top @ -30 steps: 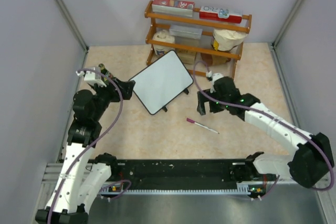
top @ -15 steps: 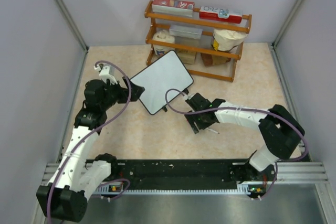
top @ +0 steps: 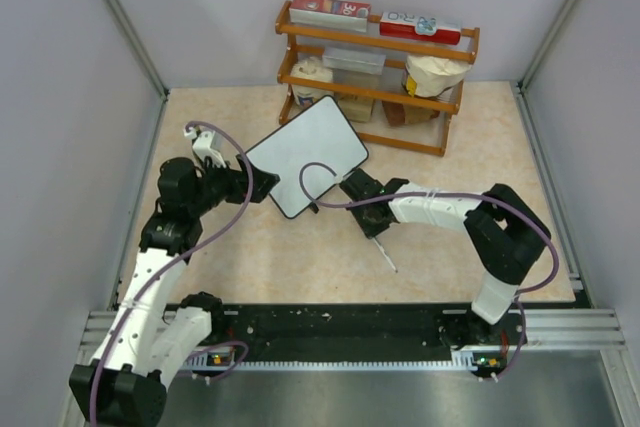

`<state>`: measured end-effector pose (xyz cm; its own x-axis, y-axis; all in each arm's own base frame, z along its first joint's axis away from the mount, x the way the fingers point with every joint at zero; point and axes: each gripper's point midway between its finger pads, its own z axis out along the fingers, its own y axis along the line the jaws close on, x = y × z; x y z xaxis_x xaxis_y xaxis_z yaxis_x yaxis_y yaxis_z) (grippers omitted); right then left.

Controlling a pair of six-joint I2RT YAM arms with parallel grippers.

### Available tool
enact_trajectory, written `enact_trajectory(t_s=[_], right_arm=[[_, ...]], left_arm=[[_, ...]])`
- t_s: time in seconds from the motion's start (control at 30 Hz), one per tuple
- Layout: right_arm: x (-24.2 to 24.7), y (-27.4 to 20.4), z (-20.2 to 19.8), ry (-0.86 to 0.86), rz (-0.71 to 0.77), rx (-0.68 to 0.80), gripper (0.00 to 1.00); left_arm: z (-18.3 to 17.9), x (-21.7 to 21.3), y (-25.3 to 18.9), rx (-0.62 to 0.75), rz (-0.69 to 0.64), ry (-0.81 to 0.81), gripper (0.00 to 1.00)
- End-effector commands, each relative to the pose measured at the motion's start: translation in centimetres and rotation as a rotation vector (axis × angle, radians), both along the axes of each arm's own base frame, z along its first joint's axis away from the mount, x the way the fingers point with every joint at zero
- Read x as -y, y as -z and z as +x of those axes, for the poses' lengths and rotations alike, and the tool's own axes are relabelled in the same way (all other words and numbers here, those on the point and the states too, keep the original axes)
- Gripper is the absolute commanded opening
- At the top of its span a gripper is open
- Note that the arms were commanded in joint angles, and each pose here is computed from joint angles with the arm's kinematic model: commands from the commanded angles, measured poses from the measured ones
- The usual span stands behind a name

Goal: Write a sentence on the whiteboard
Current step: Pick up the whiteboard marker without the cap from the center of the board, then pass from the right arm to the left

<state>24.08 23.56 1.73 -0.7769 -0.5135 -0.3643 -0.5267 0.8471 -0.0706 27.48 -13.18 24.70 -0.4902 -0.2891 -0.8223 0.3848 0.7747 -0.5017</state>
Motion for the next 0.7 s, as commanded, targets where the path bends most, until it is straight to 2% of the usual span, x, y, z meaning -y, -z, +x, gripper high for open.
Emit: enact_trajectory(t_s=[0.0, 0.17, 0.33, 0.43, 0.53, 0.67], right_arm=[[1.9, 2.7, -0.8, 0.027, -0.096, -0.038, 0.0], [1.3, 0.6, 0.0, 0.09, -0.001, -0.013, 0.0], [0.1, -5.8, 2.7, 0.177, 0.241, 0.08, 0.0], [0.3, -10.5, 4.4, 0.221, 0.387, 0.16, 0.0], [0.5, -15.3, 5.1, 0.235, 0.526, 0.262, 0.0], [1.0, -21.3, 5.0, 0.262, 0.7, 0.395, 0.0]], left_arm=[[-0.6, 0.3, -3.2, 0.123, 0.016, 0.045, 0.99], [-1.4, 0.6, -5.9, 0.207, 0.008, 0.076, 0.99], [-1.9, 0.6, -7.0, 0.247, 0.003, 0.078, 0.99], [-1.8, 1.1, -6.6, 0.225, -0.008, 0.112, 0.99], [-2.0, 2.8, -6.6, 0.21, -0.041, 0.19, 0.95], [-2.3, 7.5, -6.9, 0.206, -0.073, 0.316, 0.94]])
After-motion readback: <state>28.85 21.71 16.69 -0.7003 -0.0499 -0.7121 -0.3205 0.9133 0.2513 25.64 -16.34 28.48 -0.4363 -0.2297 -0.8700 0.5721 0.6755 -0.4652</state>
